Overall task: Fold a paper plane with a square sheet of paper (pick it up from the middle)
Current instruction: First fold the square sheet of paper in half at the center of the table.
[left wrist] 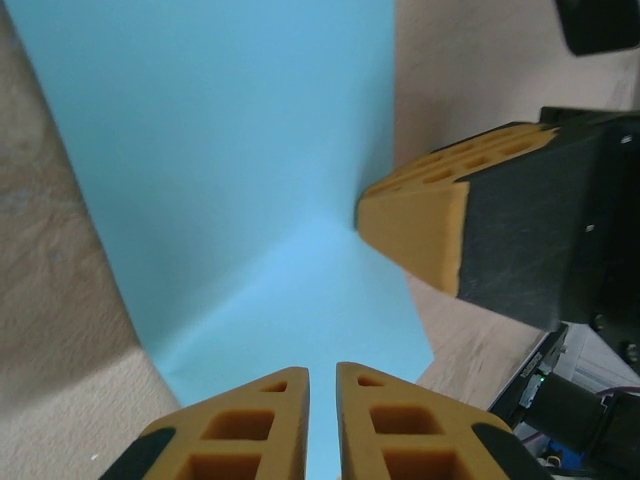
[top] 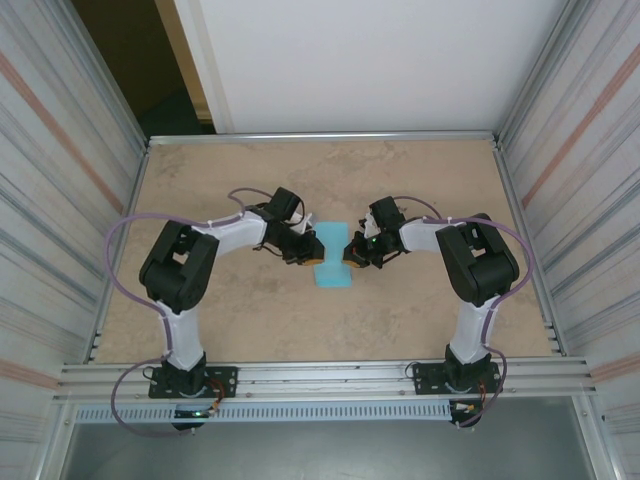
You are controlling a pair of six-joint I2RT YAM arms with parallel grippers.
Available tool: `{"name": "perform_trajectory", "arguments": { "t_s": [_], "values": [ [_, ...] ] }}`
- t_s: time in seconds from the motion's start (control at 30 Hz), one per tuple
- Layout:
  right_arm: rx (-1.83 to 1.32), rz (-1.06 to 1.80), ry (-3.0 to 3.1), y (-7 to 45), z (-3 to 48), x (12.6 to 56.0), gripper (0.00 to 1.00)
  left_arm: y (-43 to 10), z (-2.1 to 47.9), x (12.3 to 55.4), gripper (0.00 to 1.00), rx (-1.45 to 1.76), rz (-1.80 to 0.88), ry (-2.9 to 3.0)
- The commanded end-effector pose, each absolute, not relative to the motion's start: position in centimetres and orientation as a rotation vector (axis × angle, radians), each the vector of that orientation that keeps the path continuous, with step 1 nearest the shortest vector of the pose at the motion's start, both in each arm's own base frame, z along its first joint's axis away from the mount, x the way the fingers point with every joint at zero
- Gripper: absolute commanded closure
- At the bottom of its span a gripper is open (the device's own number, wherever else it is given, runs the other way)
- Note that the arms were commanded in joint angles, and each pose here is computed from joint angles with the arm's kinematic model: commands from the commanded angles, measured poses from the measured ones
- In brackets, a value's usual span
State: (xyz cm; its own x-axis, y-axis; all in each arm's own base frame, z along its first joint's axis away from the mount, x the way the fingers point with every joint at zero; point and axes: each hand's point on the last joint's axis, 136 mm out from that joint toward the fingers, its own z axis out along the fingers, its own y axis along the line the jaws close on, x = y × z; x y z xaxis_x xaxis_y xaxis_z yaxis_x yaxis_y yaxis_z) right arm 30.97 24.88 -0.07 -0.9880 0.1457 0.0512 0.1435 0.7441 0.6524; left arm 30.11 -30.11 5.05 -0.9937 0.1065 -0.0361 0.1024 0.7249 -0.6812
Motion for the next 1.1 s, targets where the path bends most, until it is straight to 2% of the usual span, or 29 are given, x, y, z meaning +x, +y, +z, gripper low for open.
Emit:
{"name": "perform_trajectory", "arguments": {
  "t_s": [0.0, 0.27, 0.43, 0.6, 0.7, 0.87, 1.07],
  "values": [
    [0.520, 0.089, 3.451, 13.3, -11.2, 18.3, 1.00, -29.2, 3.0, 28.5, 0.84, -0.191, 1.033, -2.869],
    [0.523, 0.072, 3.454, 13.1, -11.3, 18.1, 1.00, -25.8, 0.3, 28.0, 0.84, -0.171, 0.855, -2.890],
    [0.522, 0.072, 3.451, 13.1, -11.3, 18.0, 1.00, -23.5, 1.6, 29.0, 0.84, -0.132, 0.819, -2.965],
    [0.511, 0.063, 3.451, 13.1, -11.4, 18.0, 1.00, -26.8, 5.5, 29.5, 0.83, -0.267, 1.044, -2.969],
    [0.515, 0.063, 3.453, 13.1, -11.5, 17.9, 1.00, -29.4, 6.1, 29.1, 0.84, -0.296, 1.132, -2.929],
    [0.523, 0.065, 3.455, 13.1, -11.6, 17.7, 1.00, -31.6, 4.0, 28.1, 0.84, -0.268, 1.127, -2.856],
    [0.520, 0.059, 3.455, 13.0, -11.6, 17.6, 1.00, -29.2, 1.1, 26.9, 0.84, -0.160, 1.029, -2.822]
  ]
}}
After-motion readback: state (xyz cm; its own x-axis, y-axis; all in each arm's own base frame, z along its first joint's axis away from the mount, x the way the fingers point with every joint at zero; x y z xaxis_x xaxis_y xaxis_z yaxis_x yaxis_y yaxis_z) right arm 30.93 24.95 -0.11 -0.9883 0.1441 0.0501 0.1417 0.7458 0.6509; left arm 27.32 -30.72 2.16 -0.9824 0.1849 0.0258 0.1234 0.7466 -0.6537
